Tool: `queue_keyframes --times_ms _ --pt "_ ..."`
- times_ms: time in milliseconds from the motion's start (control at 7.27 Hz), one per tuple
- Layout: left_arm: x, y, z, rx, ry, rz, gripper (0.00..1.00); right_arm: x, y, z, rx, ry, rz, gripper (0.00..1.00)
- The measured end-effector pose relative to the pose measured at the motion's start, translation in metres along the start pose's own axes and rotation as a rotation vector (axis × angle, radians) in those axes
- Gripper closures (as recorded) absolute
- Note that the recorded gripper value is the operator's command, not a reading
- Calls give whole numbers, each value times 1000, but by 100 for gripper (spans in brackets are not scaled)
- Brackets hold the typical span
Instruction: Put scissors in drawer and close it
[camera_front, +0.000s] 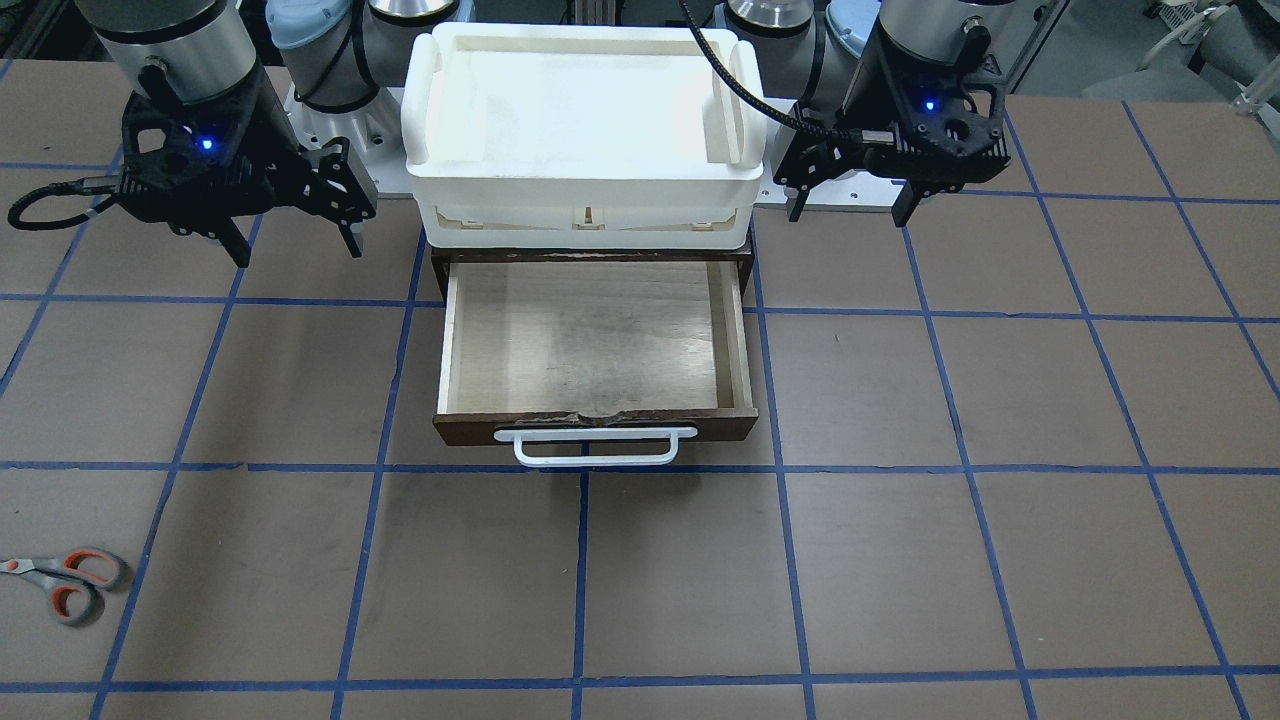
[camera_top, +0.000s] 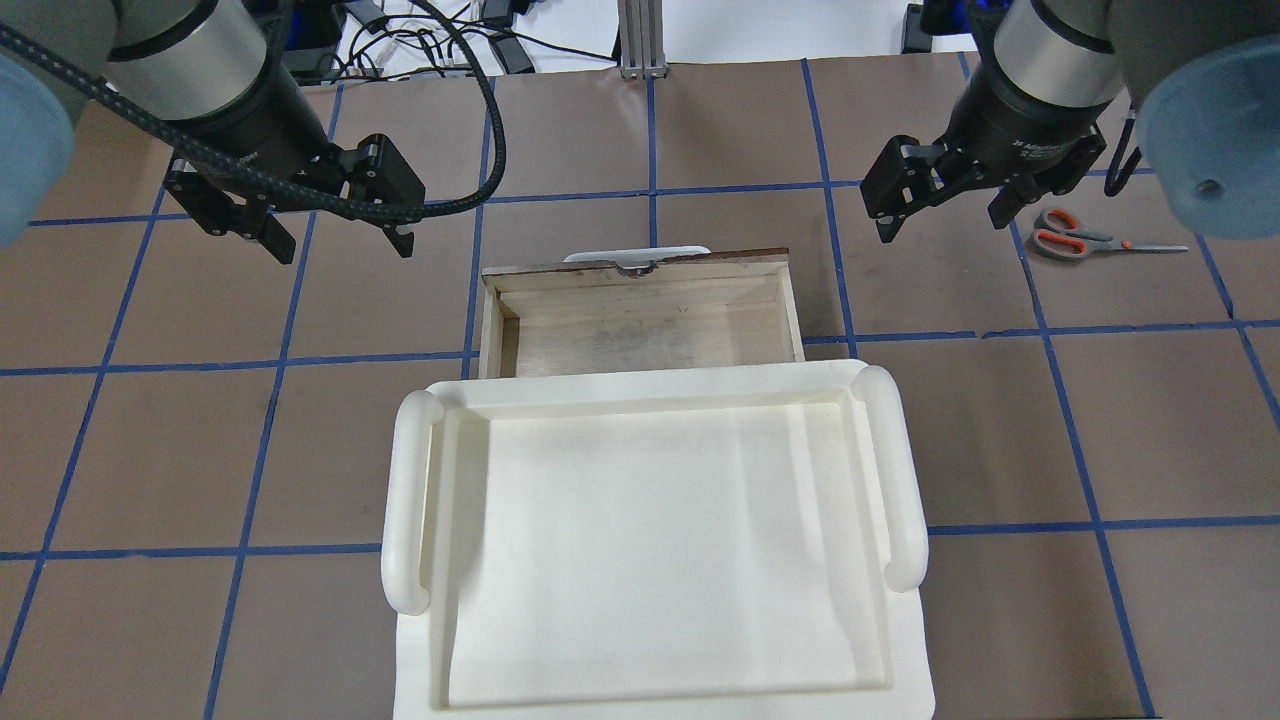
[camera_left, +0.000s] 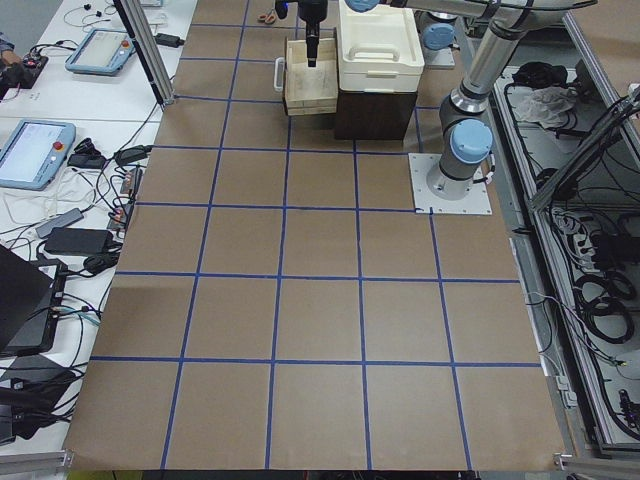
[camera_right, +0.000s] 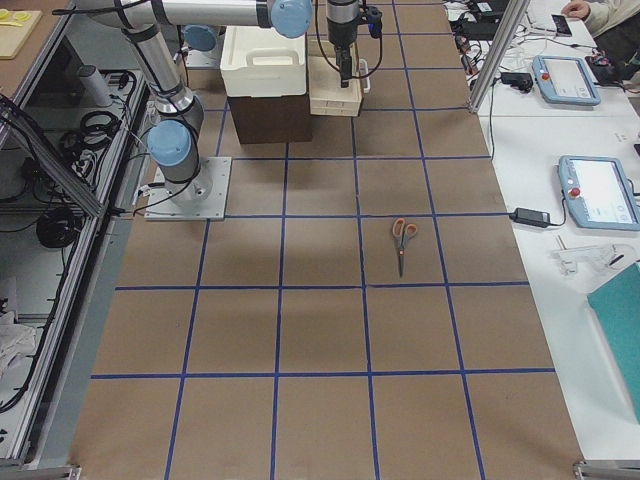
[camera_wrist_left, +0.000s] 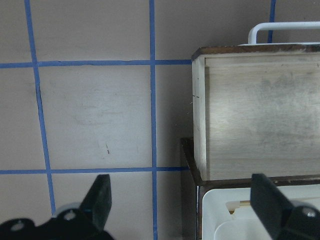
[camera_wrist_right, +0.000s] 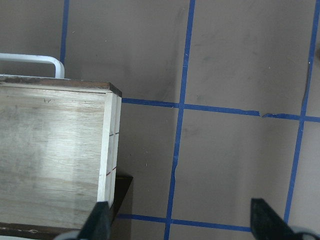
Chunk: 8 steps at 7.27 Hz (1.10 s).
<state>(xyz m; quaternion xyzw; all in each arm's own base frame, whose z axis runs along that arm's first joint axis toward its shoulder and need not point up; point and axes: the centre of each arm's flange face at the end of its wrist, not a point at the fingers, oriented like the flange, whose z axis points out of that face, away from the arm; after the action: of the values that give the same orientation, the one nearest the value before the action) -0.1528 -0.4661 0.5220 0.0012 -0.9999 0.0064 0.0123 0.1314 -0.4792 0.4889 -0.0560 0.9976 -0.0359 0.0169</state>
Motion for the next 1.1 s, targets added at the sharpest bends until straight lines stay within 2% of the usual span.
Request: queue_keyframes --times_ms 412,1100 --pt "0 0 0 -1 0 0 0 3 -1 -1 6 17 -8 0" --pt "0 1 0 -4 0 -1 0 30 -6 0 -2 34 -152 0"
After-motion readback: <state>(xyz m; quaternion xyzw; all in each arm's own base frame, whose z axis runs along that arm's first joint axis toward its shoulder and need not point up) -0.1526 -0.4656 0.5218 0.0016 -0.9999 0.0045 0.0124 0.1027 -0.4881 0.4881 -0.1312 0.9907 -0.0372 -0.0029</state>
